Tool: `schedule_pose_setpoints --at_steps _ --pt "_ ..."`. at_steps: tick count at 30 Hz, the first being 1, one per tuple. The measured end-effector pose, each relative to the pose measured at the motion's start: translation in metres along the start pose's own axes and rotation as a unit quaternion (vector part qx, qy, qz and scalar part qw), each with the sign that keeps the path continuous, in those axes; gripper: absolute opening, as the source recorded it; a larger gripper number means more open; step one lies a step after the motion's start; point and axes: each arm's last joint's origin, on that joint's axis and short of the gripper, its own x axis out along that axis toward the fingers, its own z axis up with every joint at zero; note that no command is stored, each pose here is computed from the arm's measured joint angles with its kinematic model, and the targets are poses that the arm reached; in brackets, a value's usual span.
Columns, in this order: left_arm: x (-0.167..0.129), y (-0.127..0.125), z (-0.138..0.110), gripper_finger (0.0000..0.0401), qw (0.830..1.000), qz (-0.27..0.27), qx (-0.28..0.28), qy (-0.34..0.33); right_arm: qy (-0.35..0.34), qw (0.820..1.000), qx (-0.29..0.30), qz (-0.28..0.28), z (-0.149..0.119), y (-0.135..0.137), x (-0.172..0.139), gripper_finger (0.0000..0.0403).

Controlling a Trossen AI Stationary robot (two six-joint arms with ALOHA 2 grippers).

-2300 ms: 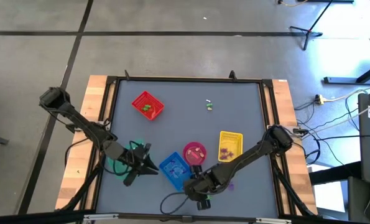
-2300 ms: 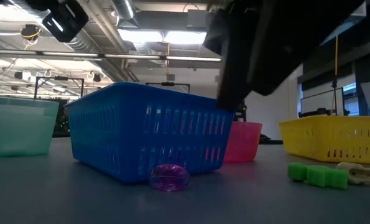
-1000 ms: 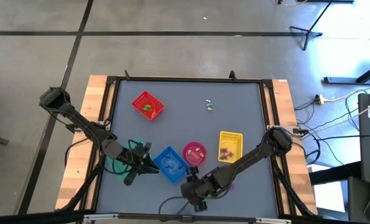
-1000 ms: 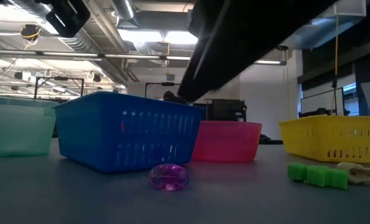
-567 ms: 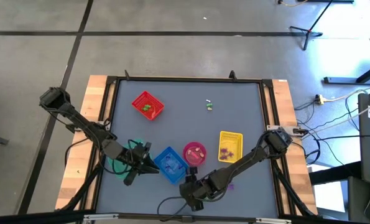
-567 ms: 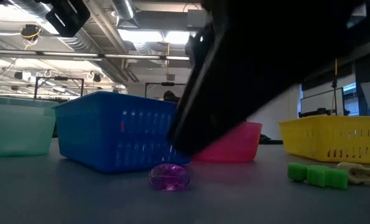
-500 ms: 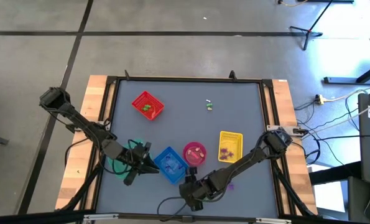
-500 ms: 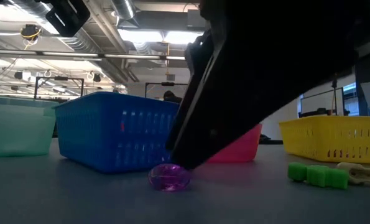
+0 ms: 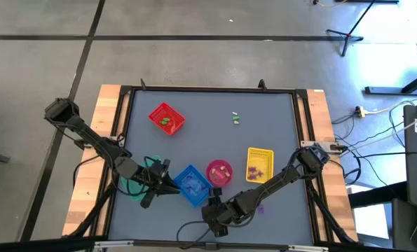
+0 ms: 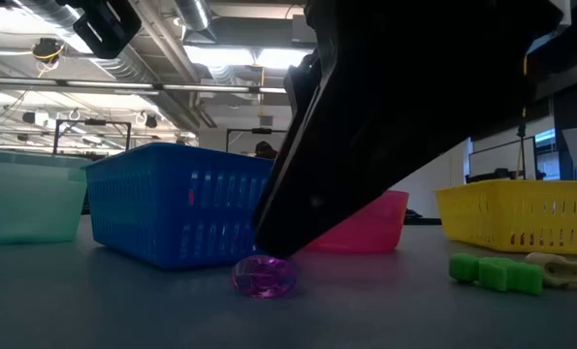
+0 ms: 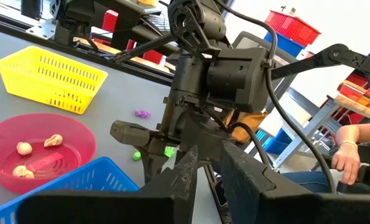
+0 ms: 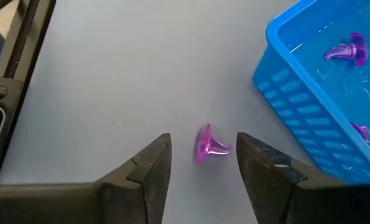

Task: Sort Halloween decoration
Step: Put the violet witch hat toy into the blue bin

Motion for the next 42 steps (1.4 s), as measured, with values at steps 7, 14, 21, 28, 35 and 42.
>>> schedule_pose_setpoints --at_steps 7,14,21,28,35,42 --pt "0.0 0.0 0.0 0.0056 1.0 0.0 0.0 0.0 0.004 1.0 -0.005 0.024 -0.001 0.005 -0.001 0.0181" --pt "0.0 0.0 0.0 0.0056 1.0 0.0 0.0 0.0 0.001 1.0 -0.005 0.024 -0.003 0.006 0.008 0.0181" --pt "0.0 0.0 0.0 0.0056 1.0 0.0 0.0 0.001 -0.003 1.0 -0.005 0.025 -0.003 0.007 0.012 0.0181" --pt "0.0 0.0 0.0 0.0056 1.0 0.0 0.0 0.001 -0.002 1.0 -0.009 0.023 -0.004 0.006 0.012 0.0181" --pt "0.0 0.0 0.0 0.0056 1.0 0.0 0.0 0.001 -0.005 0.999 -0.01 0.03 0.001 0.007 0.007 0.0181" --pt "0.0 0.0 0.0 0.0056 1.0 0.0 0.0 0.001 -0.026 0.999 -0.027 0.037 0.013 0.009 0.0 0.0181"
